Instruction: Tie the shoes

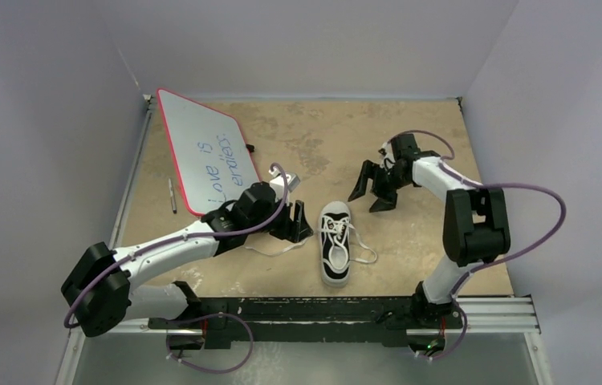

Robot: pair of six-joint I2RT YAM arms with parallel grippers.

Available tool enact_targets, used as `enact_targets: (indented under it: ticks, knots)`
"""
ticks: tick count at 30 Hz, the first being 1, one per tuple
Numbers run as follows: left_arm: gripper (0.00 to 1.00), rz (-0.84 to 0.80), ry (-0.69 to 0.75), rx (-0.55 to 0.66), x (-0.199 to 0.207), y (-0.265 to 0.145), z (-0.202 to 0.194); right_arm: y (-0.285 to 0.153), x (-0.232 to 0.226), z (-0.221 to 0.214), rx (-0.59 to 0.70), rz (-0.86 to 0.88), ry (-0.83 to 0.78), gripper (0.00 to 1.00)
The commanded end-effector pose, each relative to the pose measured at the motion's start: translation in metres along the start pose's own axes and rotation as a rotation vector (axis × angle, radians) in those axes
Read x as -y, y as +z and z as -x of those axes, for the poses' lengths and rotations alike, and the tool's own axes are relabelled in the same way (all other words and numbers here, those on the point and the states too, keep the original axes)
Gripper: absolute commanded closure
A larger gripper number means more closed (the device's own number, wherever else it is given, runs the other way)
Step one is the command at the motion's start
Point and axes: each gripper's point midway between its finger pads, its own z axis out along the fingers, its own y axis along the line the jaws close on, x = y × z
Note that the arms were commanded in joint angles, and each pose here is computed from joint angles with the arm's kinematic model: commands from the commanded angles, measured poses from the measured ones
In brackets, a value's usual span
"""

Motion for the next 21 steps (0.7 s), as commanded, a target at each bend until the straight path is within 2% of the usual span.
enact_targets:
  ticks: [1,3,4,6,8,12,15,19,21]
  knots:
    - [0.36,0.009,0.031,0.041,-0.002,0.005,0.008,-0.062,0.058,-0.030,-0.007,-0.401,-0.086,0.19]
    - [0.35,0.044,0.066,0.033,-0.009,0.013,0.010,-0.077,0.078,-0.042,-0.046,-0.512,-0.143,0.19]
    - [0.35,0.056,0.087,0.020,-0.012,0.018,0.009,-0.076,0.078,-0.052,-0.071,-0.513,-0.150,0.20]
    - [0.38,0.081,0.124,-0.018,-0.020,0.030,0.005,-0.067,0.062,-0.067,-0.075,-0.438,-0.174,0.23]
    - [0.47,0.047,0.163,-0.024,-0.017,0.039,0.004,-0.056,0.047,-0.080,-0.099,-0.368,-0.202,0.24]
    - [0.47,-0.024,0.207,0.035,-0.002,0.039,0.018,-0.036,0.036,-0.090,-0.095,-0.318,-0.260,0.22]
    - [0.46,-0.009,0.226,0.032,-0.005,0.036,0.018,-0.023,0.030,-0.088,-0.033,-0.309,-0.236,0.23]
    - [0.43,0.008,0.210,0.100,-0.007,0.025,0.024,-0.015,0.015,-0.078,0.087,-0.289,-0.282,0.26]
    - [0.43,0.050,0.199,0.090,-0.018,0.028,0.020,-0.007,0.005,-0.069,0.152,-0.226,-0.329,0.33]
